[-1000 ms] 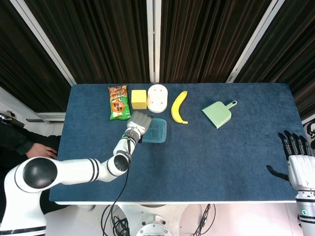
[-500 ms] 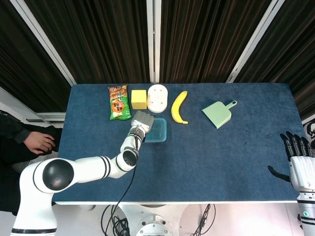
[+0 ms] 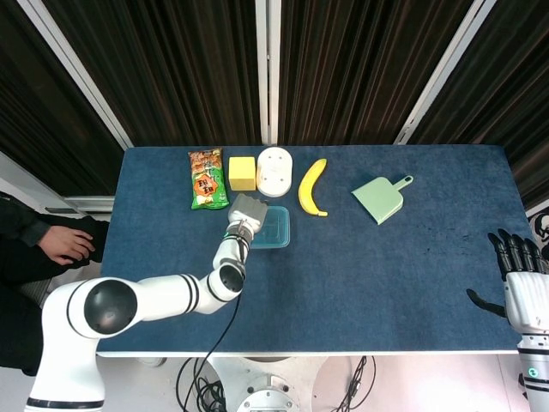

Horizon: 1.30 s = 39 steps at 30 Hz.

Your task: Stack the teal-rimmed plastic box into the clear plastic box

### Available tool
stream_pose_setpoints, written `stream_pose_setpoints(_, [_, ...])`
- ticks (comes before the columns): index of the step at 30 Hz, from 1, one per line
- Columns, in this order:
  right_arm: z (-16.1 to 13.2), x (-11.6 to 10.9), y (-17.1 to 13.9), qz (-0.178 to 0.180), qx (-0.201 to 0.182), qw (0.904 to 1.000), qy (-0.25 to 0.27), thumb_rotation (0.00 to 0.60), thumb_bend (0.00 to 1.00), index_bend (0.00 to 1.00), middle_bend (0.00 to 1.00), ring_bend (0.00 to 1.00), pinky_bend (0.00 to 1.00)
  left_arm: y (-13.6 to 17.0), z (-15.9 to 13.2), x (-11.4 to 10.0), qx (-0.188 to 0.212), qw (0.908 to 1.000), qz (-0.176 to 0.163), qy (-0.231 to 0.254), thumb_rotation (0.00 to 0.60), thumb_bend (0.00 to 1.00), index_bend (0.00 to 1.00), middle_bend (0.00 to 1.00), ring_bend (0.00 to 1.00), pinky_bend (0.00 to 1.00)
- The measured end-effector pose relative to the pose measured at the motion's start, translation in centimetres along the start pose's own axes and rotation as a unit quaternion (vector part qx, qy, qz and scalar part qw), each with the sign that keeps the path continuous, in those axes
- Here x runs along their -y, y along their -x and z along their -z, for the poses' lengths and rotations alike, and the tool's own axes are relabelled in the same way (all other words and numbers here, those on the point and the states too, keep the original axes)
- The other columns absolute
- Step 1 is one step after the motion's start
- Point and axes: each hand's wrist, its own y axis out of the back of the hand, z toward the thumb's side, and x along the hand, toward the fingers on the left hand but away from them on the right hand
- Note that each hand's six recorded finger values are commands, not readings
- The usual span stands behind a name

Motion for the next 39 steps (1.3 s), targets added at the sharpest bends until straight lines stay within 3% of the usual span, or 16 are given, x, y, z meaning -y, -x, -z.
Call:
stream_pose_setpoints(7, [0.0, 0.2, 0.0, -0.001, -0.001, 1.0000, 0.002, 0.600, 0.07, 0.00, 0.03, 0.00, 0.00, 0.1, -0.3, 0.4, -0.010, 0.9999, 0.011, -0.001, 0.600, 0.19, 0.23, 0.22, 0.16, 0.18])
stream_pose_setpoints(13, [0.2, 0.1, -0.1, 0.000, 0.001, 1.0000, 0.003, 0.600, 0.07, 0.00, 0.03, 0.00, 0.00, 0.0, -0.6, 0.4, -0.016, 0.9997, 0.016, 0.004, 0.600, 0.14, 0.17, 0.22, 0.16, 0.19])
stream_pose_setpoints(17, [0.2, 0.1, -0.2, 0.001, 0.000, 1.0000, 0.003, 0.600, 0.07, 0.00, 0.03, 0.00, 0.00, -0.1, -0.7, 0.1, -0.020, 0.9997, 0.013, 0.010, 0.600, 0.07, 0.11, 0.18, 0.16, 0.19])
stream_pose_setpoints(26, [0.2, 0.0, -0.3, 0.002, -0.001, 1.0000, 0.005, 0.600, 0.07, 0.00, 0.03, 0.00, 0.00, 0.1, -0.9, -0.2, -0.030, 0.9995, 0.010, 0.007, 0.600, 0.03, 0.01, 0.07, 0.08, 0.20])
stream_pose_setpoints(32, [0.2, -0.1, -0.3, 0.003, -0.003, 1.0000, 0.006, 0.600, 0.07, 0.00, 0.03, 0.00, 0.00, 0.4, -1.1, -0.4, -0.029, 0.9995, 0.005, 0.008, 0.600, 0.03, 0.00, 0.00, 0.03, 0.20])
stream_pose_setpoints(39, [-0.1, -0.2, -0.1, 0.006, -0.010, 0.9999, 0.006, 0.600, 0.08, 0.00, 0.03, 0.00, 0.00, 1.8, -1.4, -0.6, -0.010, 0.9999, -0.011, 0.002, 0.600, 0.03, 0.00, 0.00, 0.01, 0.18])
